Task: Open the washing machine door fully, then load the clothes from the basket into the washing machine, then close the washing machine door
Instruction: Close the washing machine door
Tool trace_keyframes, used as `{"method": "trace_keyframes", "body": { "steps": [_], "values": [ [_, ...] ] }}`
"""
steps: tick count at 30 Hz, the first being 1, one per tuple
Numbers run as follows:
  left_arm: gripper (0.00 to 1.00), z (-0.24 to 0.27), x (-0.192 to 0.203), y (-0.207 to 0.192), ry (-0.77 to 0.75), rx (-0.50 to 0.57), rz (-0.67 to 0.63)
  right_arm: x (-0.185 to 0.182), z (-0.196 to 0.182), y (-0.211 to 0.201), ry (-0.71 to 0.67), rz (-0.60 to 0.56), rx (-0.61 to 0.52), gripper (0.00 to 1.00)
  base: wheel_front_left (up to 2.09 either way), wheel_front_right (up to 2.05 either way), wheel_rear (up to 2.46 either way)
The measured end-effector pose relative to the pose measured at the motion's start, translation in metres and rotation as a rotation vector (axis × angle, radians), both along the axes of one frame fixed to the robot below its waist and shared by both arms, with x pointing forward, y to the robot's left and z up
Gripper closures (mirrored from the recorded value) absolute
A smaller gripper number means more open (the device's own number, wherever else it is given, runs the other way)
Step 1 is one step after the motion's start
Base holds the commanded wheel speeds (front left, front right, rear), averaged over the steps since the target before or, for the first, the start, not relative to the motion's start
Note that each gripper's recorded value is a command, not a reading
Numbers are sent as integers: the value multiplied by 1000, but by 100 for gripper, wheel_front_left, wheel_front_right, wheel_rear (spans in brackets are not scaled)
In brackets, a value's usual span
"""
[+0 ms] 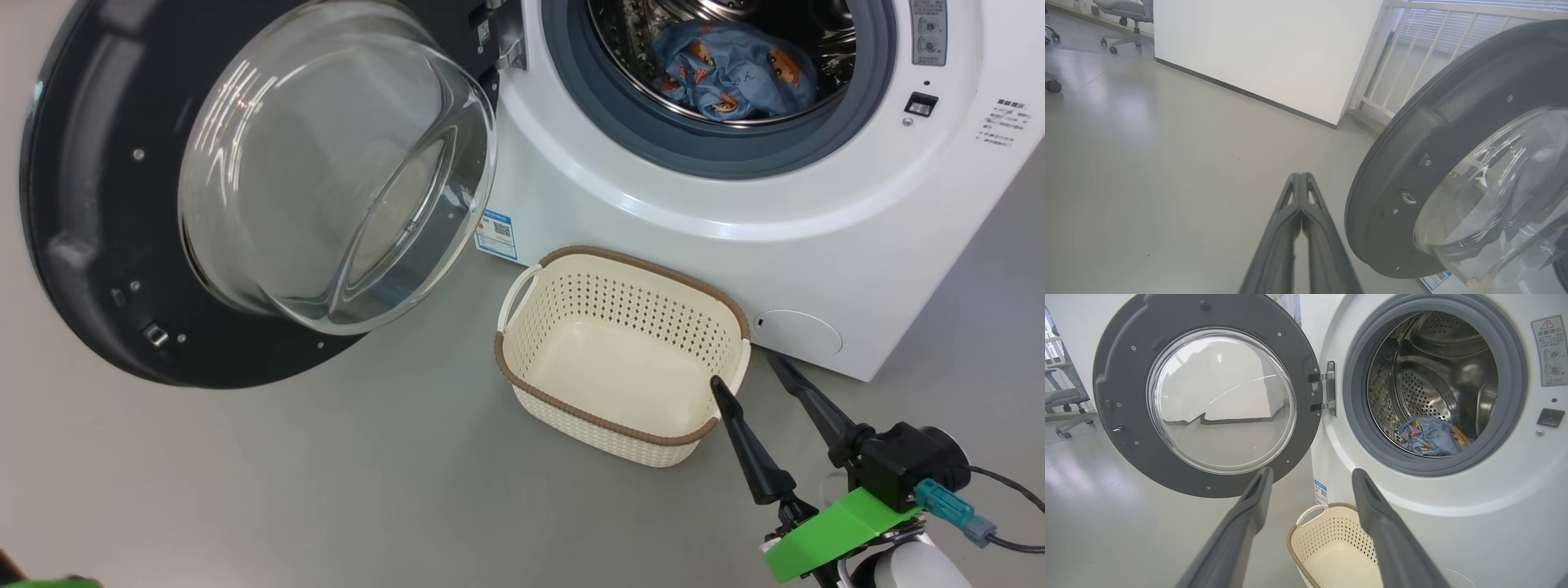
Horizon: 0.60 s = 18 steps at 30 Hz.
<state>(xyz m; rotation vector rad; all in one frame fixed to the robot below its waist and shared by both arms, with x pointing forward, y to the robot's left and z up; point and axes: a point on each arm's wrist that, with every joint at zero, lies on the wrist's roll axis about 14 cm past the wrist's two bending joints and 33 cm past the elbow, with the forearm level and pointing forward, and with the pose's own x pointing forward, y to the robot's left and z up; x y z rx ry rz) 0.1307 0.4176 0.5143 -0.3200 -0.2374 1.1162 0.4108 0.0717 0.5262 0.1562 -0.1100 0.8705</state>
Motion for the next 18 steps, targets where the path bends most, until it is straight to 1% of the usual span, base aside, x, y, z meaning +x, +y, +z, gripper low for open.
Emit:
{"method": "trace_keyframes", "body": {
  "steps": [5, 7, 11, 14, 18],
  "values": [
    [100, 3, -3, 35, -80, -13, 56, 1, 0, -4, 10, -22, 10, 0, 0, 0, 0],
    [100, 2, -4, 49, -130, -43, 86, 0, -1, -6, 17, -30, 15, 0, 0, 0, 0],
    [100, 10, -6, 86, -171, -58, 128, -2, -2, -12, 28, -52, 18, 0, 0, 0, 0],
    [100, 23, 1, 108, -197, -62, 131, -5, -4, -17, 35, -68, 16, 0, 0, 0, 0],
    [100, 44, 15, 136, -290, -128, 136, -8, -6, -24, 45, -88, 14, 0, 0, 0, 0]
  ]
}}
